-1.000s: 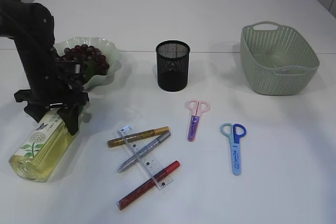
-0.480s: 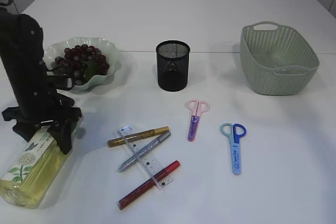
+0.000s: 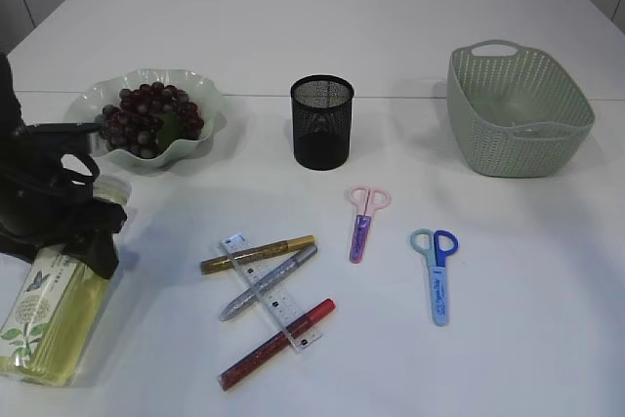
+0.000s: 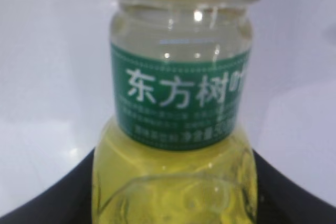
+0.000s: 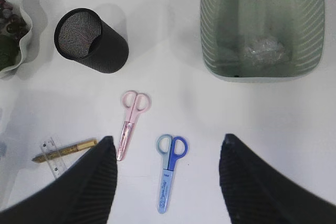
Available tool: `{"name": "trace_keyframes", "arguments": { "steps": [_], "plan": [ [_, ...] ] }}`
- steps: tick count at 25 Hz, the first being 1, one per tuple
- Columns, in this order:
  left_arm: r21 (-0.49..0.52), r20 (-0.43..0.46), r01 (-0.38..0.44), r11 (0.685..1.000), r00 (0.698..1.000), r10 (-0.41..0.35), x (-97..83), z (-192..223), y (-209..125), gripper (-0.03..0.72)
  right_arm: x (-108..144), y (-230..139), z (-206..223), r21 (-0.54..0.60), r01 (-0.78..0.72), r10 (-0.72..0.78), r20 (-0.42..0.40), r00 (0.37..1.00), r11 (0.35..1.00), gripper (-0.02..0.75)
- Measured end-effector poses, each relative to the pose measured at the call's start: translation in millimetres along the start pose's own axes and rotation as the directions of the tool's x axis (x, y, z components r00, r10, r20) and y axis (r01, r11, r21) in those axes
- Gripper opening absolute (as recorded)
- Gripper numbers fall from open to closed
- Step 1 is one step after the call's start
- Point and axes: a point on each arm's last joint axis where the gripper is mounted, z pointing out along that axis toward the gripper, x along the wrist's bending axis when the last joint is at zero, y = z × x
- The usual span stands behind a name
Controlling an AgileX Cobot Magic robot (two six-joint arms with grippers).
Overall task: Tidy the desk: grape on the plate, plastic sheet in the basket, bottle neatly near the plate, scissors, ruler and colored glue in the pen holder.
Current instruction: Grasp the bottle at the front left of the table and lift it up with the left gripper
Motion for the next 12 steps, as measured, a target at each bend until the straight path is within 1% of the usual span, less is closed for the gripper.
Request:
{"name": "trace_keyframes", "arguments": {
  "steps": [2,4,6,9,11,12],
  "plan": [
    [-0.086,0.002,0.000,0.996,1.000,0.001,0.4,-9,-5,0.435,0,0,0,0.000,0.000,0.000,0.000,1.000,1.000,0.483],
    [-0.186,0.005,-0.002,0.983,1.000,0.003,0.7,-21,-11,0.435,0,0,0,0.000,0.000,0.000,0.000,1.000,1.000,0.483],
    [-0.263,0.006,-0.004,0.965,1.000,0.006,1.5,-32,-20,0.435,0,0,0,0.000,0.000,0.000,0.000,1.000,1.000,0.483],
    [-0.378,-0.001,-0.016,0.926,1.000,0.017,4.0,-46,-38,0.435,0,0,0,0.000,0.000,0.000,0.000,1.000,1.000,0.484],
    [-0.462,-0.001,-0.018,0.887,1.000,0.019,5.3,-54,-48,0.435,0,0,0,0.000,0.000,0.000,0.000,1.000,1.000,0.484],
    [-0.510,0.000,-0.017,0.860,1.000,0.020,6.0,-58,-52,0.435,0,0,0,0.000,0.000,0.000,0.000,1.000,1.000,0.484]
  ]
}}
